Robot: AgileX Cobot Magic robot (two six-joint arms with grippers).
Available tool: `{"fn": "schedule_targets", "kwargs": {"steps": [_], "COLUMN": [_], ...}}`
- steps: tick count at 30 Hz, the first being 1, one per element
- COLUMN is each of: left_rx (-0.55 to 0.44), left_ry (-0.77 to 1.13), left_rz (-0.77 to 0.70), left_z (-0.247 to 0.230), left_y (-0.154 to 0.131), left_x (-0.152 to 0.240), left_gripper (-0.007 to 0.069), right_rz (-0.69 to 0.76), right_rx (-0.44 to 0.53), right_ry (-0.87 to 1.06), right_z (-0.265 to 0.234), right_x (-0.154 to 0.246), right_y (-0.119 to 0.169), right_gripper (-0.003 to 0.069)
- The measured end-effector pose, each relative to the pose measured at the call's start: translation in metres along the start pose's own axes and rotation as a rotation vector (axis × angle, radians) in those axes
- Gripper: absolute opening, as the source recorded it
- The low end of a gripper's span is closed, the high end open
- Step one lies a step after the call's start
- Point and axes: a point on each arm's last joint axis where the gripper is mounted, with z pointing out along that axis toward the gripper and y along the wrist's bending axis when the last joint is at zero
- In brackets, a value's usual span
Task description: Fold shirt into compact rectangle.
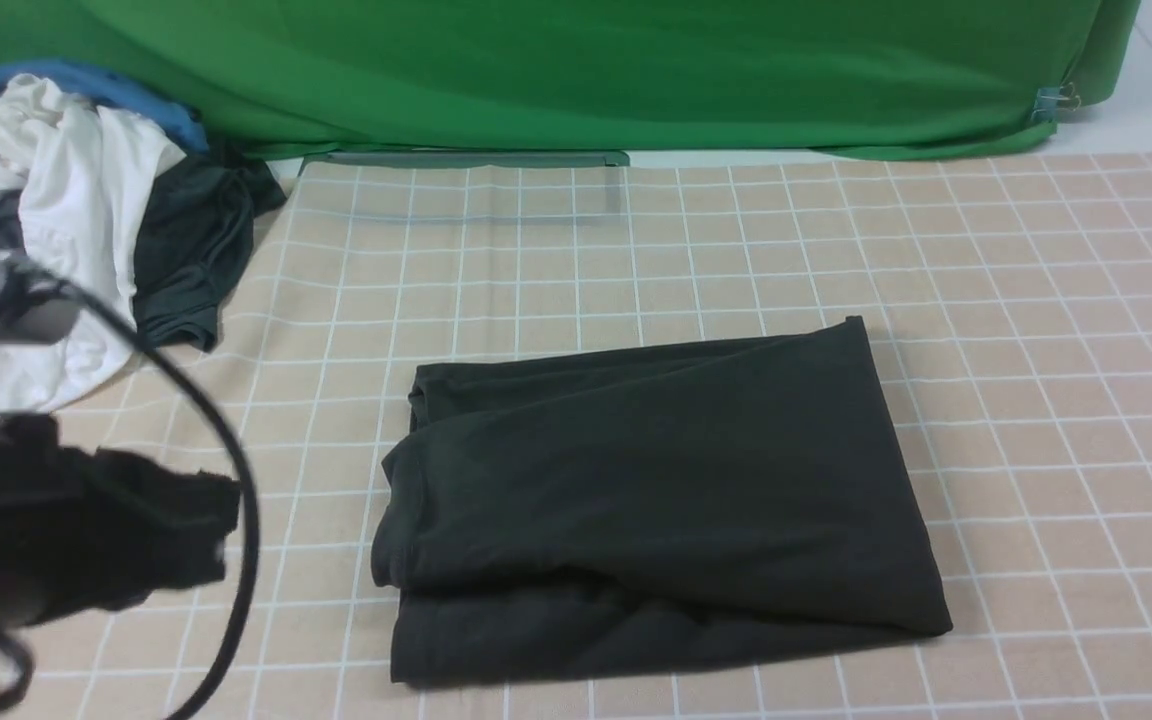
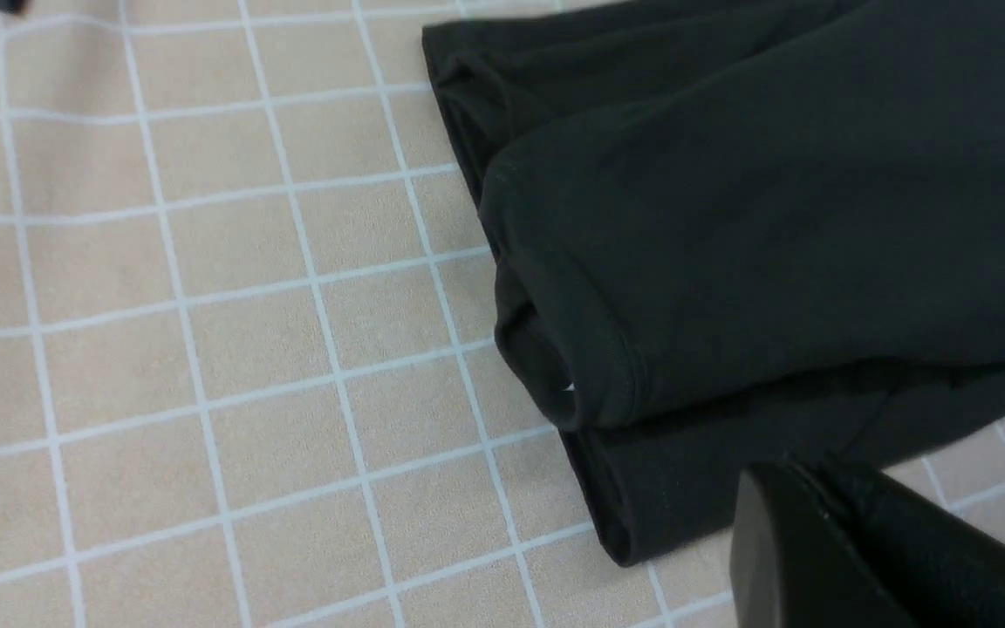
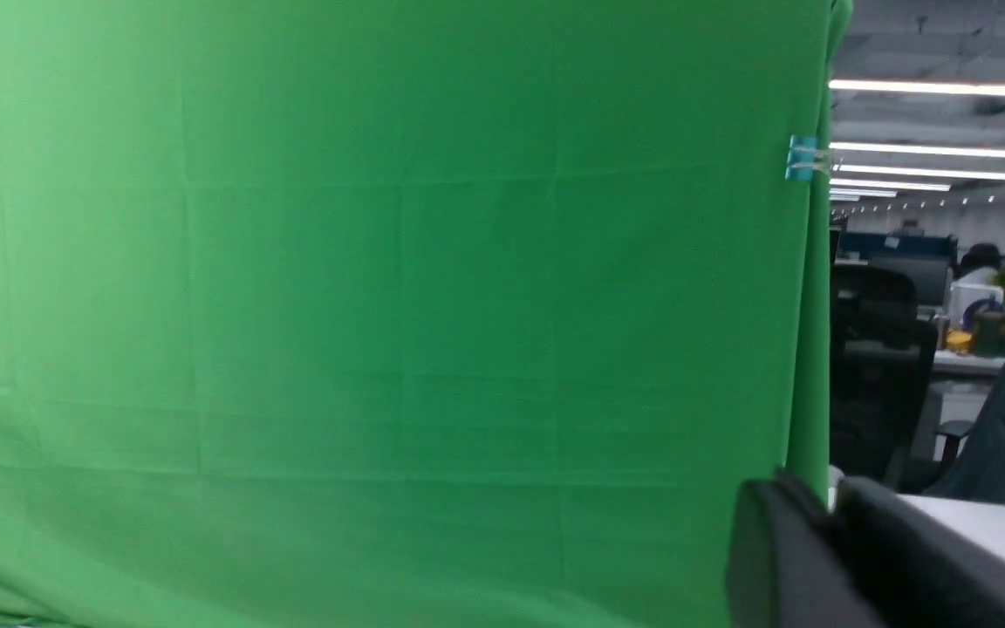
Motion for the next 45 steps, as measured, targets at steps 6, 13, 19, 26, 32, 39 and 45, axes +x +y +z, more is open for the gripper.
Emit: {"fn": "schedule_targets", "kwargs": {"steps": [6,13,19,26,32,39,45], "left_rx": [0.006,0.02,0.023,-0.01,-0.14,-0.333,-0.397], "left_ry": [-0.217,-0.387,-0.412,-0.42,-0.627,-0.722,-0.655], "left_rz": [0.033,0.066,0.073,0.137,0.23,0.22,0.176], "left_z": [-0.033,-0.062,-0.066,-0.066,-0.058,-0.028,0.0], "left_y": [-0.004,-0.009,-0.01,-0.008,0.005,0.031,0.046], "left_x": [0.025,0.037,0.039,0.038,0.039,0.087,0.126], "left_gripper": [0.0019,0.0019,0.0019,0.0019,0.0019,0.0019,0.0019], "right_rz": [-0.007,-0.007,-0.008,-0.008,-0.008,-0.008,-0.008], "right_rx": [0.003,0.003,0.003,0.003,0.003,0.003,0.003], "right_ry": [-0.008,-0.008,-0.007,-0.006,-0.006,-0.006,-0.006], "right_z": [0.0,0.0,0.0,0.0,0.0,0.0,0.0], "right_x": [-0.001,-0.001,0.0,0.0,0.0,0.0,0.0], "right_y": [0.0,0.0,0.0,0.0,0.0,0.0,0.0], "right_gripper": [0.024,0.0245,0.0246,0.0246,0.0246,0.0246,0.0246]}}
